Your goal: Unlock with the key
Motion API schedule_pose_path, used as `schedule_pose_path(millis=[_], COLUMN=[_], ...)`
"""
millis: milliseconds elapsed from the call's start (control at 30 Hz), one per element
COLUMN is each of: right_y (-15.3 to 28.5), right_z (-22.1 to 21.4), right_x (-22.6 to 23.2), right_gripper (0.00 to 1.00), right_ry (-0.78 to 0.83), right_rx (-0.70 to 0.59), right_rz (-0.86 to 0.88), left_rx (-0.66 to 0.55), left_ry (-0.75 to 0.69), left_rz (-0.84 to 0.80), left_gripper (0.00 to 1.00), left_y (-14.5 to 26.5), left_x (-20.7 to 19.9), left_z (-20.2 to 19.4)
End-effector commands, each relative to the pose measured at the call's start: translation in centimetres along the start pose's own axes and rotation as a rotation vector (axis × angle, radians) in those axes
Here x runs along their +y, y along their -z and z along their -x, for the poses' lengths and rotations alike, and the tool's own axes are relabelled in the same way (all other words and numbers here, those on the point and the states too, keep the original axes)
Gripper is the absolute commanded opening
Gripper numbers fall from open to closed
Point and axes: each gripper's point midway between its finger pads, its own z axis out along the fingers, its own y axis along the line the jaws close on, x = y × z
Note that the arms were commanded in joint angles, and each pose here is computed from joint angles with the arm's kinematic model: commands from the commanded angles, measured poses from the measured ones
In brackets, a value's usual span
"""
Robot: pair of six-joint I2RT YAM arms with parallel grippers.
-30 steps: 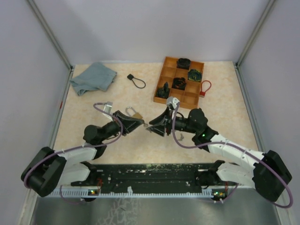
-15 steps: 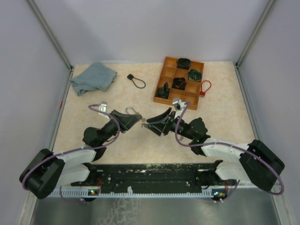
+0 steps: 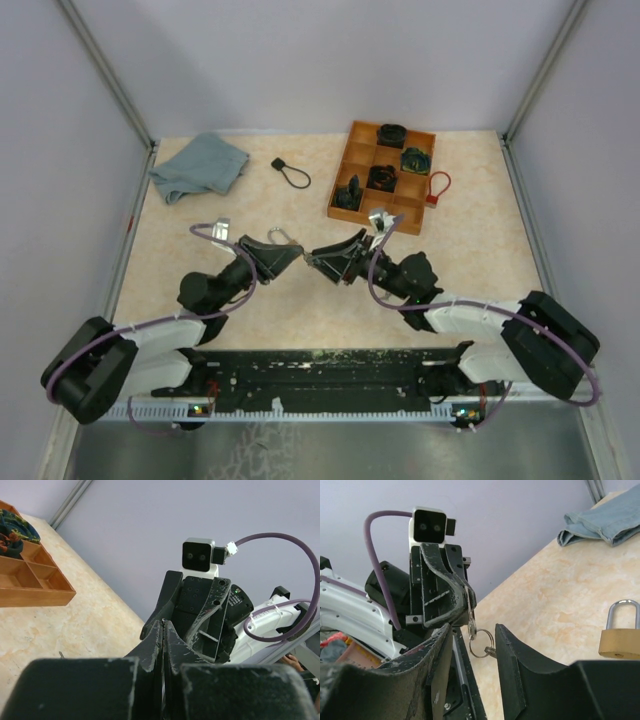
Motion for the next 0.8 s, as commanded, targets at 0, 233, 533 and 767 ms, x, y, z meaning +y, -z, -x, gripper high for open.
schedule_pose_path(millis=[0, 233, 533, 767], right_y=[-1.3, -1.5, -1.3, -1.5], right_z=[1.5, 1.4, 2.4, 2.1], right_x=[2.1, 2.4, 3.2, 3.3], right_gripper=[0.39, 0.32, 0.31, 0.24], right_ry=[0.009, -0.002, 0.007, 0.000], right_rx=[-0.050, -0.061, -0.108, -0.089], right_rz=[0.085, 0.115, 0.147, 0.154], left_rx=[-0.045, -0.053, -0.053, -0.056], left_ry=[-0.014, -0.011, -0.009, -0.008], left_rz=[-0.046, -0.051, -0.042, -0.043], left_gripper=[0.00, 0.00, 0.00, 0.00], left_y=[-0.2, -0.2, 0.0, -0.1], left_x=[-1.3, -1.4, -1.3, -1.3], left_z=[0.9, 0.9, 0.7, 0.7])
